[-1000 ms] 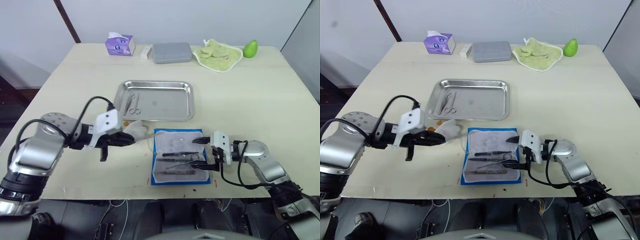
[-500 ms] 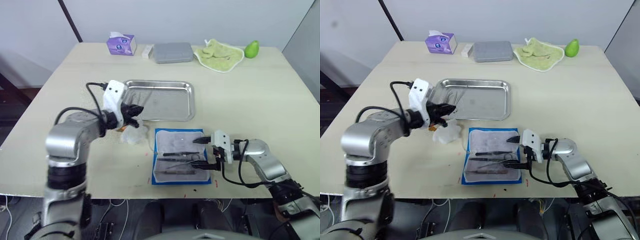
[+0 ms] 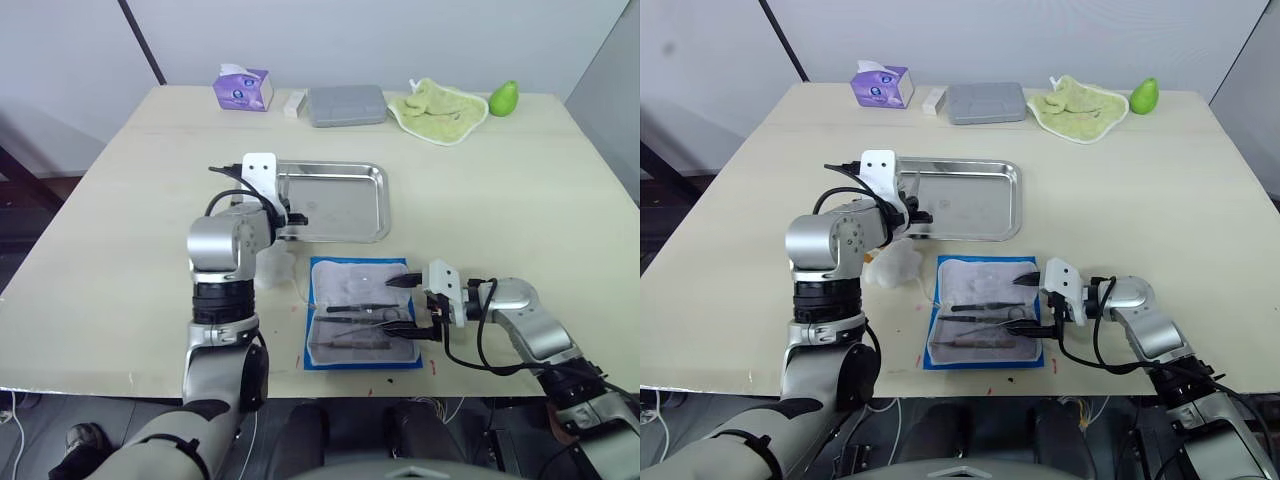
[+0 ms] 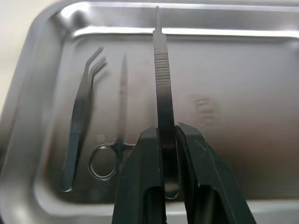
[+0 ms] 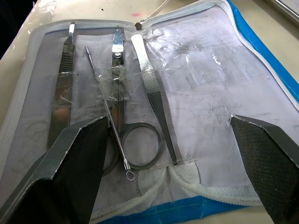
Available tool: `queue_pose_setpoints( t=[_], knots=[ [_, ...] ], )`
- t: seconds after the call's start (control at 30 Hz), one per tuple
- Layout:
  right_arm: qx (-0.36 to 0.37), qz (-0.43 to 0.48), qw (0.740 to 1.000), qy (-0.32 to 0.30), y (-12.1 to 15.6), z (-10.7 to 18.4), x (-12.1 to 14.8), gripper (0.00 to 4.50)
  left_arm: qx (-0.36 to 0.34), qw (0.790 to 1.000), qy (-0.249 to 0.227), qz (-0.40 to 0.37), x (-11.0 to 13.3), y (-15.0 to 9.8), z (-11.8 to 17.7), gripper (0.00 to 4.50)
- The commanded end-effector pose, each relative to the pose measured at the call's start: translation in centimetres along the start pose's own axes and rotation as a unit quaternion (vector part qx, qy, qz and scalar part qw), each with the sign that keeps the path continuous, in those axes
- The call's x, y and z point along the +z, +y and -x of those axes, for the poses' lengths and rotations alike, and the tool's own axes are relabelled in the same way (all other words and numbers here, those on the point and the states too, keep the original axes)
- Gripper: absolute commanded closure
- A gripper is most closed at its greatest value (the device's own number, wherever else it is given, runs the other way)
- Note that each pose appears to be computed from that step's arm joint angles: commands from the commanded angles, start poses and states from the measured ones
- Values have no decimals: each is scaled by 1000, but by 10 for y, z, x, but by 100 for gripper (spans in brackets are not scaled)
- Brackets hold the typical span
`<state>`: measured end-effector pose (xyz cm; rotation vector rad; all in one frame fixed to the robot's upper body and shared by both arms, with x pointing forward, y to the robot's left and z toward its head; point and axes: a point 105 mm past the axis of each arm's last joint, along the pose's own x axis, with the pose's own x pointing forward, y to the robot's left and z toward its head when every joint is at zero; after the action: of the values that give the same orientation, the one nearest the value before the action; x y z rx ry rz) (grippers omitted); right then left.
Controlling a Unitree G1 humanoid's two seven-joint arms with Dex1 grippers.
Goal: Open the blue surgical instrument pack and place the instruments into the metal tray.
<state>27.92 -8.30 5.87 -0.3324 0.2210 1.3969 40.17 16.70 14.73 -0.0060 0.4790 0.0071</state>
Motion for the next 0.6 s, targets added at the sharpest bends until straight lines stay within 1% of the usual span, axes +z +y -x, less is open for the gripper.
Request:
queue_pose_setpoints(
  t=[0.03, 0.13, 0.23, 0.6],
  knots=[
    [0, -59, 996, 60, 10, -1, -38, 0, -2, 1000, -22, -10, 12, -4, -5, 446],
    [0, -59, 996, 60, 10, -1, -38, 0, -12, 1000, -15, -12, 8, -9, -12, 446],
    [-2, -59, 996, 59, 10, 0, -38, 0, -13, 1000, -2, -13, 3, -8, -15, 446],
    [-3, -60, 996, 58, 10, -1, -38, 0, -17, 1000, 6, -13, -1, -11, -15, 446]
  ],
)
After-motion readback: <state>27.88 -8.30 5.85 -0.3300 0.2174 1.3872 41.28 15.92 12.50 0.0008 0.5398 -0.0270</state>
